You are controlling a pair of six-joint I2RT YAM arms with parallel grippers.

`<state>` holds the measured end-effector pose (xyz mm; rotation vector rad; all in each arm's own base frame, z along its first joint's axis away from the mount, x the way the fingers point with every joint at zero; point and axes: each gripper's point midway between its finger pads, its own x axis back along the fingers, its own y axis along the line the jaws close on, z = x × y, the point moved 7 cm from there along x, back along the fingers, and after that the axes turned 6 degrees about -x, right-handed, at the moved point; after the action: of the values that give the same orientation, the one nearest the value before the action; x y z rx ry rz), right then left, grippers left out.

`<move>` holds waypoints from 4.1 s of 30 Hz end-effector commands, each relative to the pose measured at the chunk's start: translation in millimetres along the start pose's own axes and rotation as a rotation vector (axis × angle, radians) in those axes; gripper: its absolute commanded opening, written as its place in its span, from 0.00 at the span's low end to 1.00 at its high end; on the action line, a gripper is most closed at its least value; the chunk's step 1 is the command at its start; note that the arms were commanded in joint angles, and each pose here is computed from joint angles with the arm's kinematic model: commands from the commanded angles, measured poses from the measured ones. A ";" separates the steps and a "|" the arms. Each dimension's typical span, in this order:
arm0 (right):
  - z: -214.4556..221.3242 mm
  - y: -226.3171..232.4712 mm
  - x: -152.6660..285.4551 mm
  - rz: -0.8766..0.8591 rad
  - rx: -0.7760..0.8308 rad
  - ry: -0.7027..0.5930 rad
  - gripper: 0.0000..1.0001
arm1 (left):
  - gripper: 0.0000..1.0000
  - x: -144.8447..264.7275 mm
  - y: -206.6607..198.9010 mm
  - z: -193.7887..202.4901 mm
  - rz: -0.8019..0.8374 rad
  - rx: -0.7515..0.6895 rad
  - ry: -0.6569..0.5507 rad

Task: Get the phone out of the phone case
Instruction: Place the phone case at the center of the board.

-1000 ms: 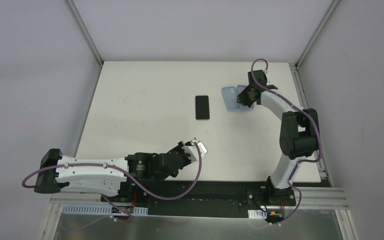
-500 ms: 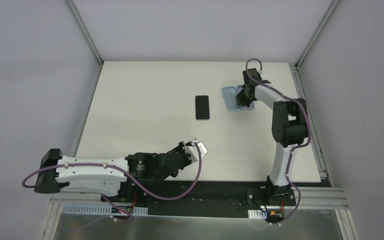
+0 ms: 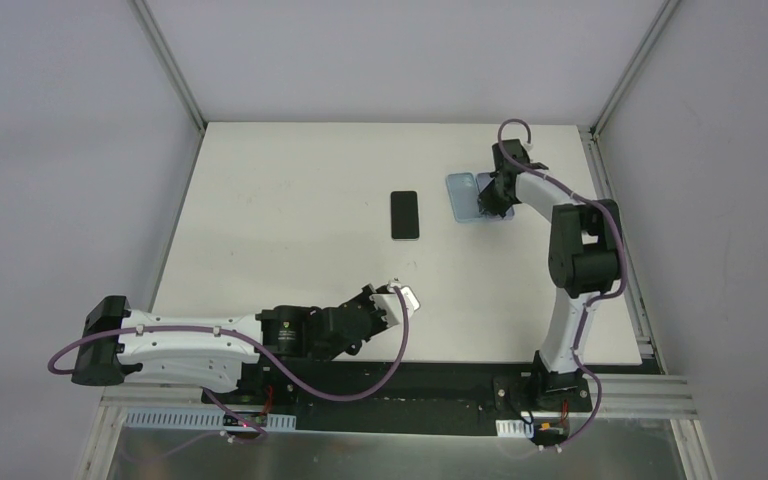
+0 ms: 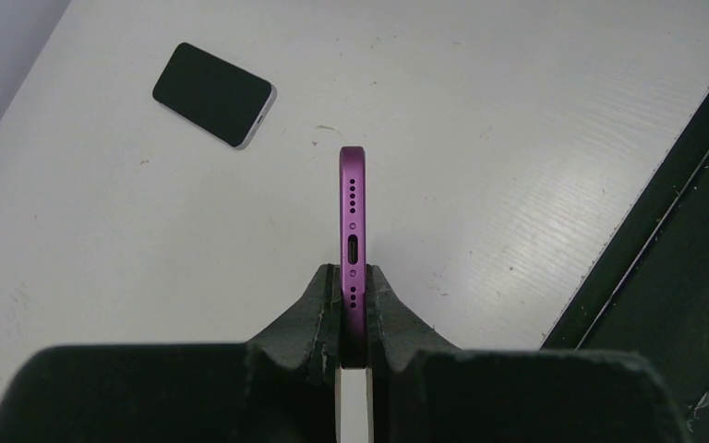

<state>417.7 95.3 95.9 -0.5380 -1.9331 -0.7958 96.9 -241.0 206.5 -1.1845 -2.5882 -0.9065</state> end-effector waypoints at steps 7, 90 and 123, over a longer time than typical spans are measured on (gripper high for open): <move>8.3 33.6 126.8 -0.375 -0.111 -0.020 0.49 | 0.00 6.6 16.4 -33.0 -0.057 0.049 -0.109; 139.3 -55.4 332.1 -1.281 0.150 0.123 0.00 | 0.79 4.3 51.7 -48.4 -0.118 0.246 -0.308; 175.6 -75.1 340.3 -1.719 0.300 0.089 0.00 | 0.84 -12.0 83.6 -103.1 0.414 1.050 -0.577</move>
<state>115.1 184.2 281.6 1.3229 -2.0327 -1.3008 157.4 -257.5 304.2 -1.4396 -2.4362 0.7817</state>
